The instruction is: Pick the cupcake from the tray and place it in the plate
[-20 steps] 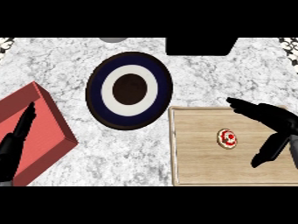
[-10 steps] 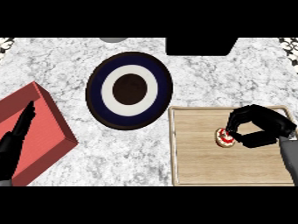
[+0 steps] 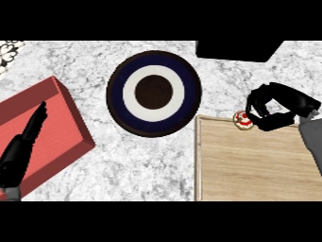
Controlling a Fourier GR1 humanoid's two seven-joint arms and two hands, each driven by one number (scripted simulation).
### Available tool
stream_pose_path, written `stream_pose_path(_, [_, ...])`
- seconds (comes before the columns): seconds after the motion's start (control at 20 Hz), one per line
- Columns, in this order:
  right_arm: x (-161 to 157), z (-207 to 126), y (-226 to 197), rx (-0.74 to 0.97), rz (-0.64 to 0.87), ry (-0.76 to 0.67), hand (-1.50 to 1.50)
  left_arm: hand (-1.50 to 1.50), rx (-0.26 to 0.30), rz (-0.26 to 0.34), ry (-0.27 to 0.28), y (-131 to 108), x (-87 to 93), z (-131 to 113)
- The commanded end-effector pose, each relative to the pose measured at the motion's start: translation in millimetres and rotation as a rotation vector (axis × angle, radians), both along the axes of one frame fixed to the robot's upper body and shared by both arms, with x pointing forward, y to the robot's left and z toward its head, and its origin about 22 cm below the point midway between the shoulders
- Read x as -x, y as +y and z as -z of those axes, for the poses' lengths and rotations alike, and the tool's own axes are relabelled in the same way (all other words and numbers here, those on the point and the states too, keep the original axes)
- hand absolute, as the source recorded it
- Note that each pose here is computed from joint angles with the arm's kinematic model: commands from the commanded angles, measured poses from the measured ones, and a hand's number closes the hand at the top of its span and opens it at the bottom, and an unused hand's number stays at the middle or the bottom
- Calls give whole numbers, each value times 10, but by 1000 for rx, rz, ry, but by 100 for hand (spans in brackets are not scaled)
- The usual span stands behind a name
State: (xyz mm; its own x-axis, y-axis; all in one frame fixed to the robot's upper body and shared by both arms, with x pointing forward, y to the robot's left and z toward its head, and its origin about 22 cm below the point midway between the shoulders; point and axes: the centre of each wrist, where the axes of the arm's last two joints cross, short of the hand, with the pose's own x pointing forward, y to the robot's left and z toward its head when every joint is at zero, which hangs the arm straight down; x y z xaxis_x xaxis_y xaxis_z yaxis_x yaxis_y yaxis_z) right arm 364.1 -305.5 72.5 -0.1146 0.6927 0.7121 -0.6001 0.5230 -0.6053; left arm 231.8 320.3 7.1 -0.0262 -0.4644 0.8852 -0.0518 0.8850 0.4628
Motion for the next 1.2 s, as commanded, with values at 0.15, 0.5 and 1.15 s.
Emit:
stream_pose_path(0.15, [-286,-322,-26,205,42,-320,150,0,6,63,-32,-184,-173,-57])
stream_pose_path(0.5, [-468,-497,-313,106,143,-603,150,0,-1,44,-15,-47,-151,-51])
stream_pose_path(1.15, [-868,-719,17,-363,-135,-810,150,0,-8,0,9,59,-124,11])
